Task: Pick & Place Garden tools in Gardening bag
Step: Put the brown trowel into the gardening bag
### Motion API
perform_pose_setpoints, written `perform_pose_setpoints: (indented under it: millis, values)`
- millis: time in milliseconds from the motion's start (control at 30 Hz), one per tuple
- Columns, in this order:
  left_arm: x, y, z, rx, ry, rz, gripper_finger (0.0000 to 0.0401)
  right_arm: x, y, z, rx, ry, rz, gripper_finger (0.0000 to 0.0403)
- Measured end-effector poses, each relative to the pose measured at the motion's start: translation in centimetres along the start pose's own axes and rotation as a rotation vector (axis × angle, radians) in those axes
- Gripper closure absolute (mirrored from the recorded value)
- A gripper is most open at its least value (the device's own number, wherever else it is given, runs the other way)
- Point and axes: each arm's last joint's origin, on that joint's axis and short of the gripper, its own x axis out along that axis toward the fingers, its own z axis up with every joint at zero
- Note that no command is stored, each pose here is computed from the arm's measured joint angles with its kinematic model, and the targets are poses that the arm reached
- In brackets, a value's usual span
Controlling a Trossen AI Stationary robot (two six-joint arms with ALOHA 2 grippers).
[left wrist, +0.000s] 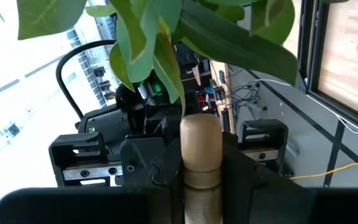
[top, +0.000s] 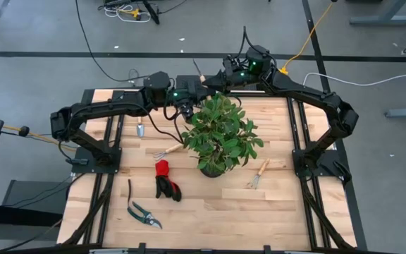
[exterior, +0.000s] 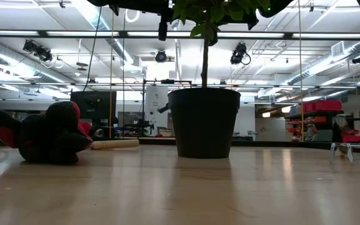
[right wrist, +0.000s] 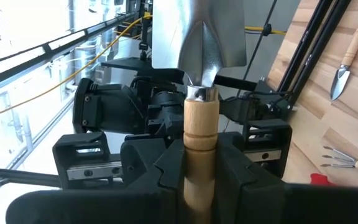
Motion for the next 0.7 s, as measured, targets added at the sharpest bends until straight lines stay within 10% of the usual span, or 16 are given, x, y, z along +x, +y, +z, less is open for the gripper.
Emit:
perform_pose_setpoints:
  millis: [700]
  values:
    - [0.00,0.07,-0.10,-0.022,0.029,-0.002,0.0332,0.00,0.23,0.04,-0.023,0.002,0.020,0.0328]
